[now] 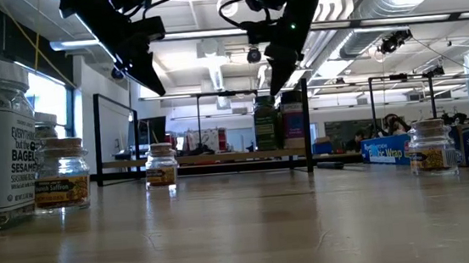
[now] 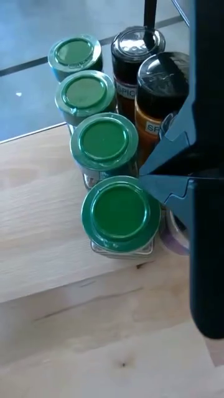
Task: Shelf spices
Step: Put the green seasoning bottle on the shelf aligned with the other green seasoning bottles
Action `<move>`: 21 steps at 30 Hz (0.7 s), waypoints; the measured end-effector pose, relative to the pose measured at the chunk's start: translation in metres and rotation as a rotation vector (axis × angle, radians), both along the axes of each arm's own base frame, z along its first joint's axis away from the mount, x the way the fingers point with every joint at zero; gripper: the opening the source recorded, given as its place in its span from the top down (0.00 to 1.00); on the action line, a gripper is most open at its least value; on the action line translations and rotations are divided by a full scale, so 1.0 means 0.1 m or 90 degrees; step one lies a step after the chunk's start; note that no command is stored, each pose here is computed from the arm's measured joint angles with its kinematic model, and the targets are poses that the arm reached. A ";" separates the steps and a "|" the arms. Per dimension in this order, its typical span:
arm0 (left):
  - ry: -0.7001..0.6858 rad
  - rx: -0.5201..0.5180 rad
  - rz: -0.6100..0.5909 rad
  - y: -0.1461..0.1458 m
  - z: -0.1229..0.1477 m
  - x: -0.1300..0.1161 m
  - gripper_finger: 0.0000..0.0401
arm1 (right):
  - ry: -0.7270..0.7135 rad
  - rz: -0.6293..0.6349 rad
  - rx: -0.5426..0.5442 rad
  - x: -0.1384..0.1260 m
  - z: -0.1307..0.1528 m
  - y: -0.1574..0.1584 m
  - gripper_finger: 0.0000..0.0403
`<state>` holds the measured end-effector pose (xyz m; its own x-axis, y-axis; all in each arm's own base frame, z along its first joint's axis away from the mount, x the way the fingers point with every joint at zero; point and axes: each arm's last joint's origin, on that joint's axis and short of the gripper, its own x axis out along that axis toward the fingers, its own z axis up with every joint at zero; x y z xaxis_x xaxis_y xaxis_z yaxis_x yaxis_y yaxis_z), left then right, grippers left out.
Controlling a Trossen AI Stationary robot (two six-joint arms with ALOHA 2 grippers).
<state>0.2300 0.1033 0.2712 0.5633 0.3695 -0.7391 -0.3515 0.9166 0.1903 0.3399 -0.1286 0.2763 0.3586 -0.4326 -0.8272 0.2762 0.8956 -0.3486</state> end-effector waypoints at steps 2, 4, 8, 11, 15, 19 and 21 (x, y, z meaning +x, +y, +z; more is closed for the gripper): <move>0.000 0.000 0.000 0.00 0.00 0.00 1.00 | -0.012 0.003 0.004 0.00 0.03 0.03 1.00; 0.000 -0.001 0.000 0.00 0.00 0.00 1.00 | -0.032 0.026 0.023 0.00 0.08 0.10 1.00; -0.002 -0.002 -0.003 0.00 0.00 0.00 1.00 | -0.059 0.143 0.088 0.08 0.10 0.29 1.00; -0.002 -0.003 -0.003 0.00 0.00 0.00 1.00 | -0.061 0.181 0.110 0.16 0.03 0.39 1.00; -0.003 -0.003 -0.004 0.00 0.00 0.00 1.00 | -0.027 0.149 0.114 0.20 -0.12 0.35 1.00; -0.002 -0.003 -0.006 -0.01 0.00 0.01 1.00 | 0.003 0.122 0.108 0.19 -0.20 0.27 1.00; 0.000 -0.005 -0.006 -0.01 0.00 0.00 1.00 | 0.005 0.100 0.092 0.19 -0.20 0.26 1.00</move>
<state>0.2303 0.1019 0.2710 0.5663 0.3588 -0.7420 -0.3428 0.9212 0.1838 0.3588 -0.1030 0.2567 0.4058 -0.2482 -0.8796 0.1265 0.9684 -0.2149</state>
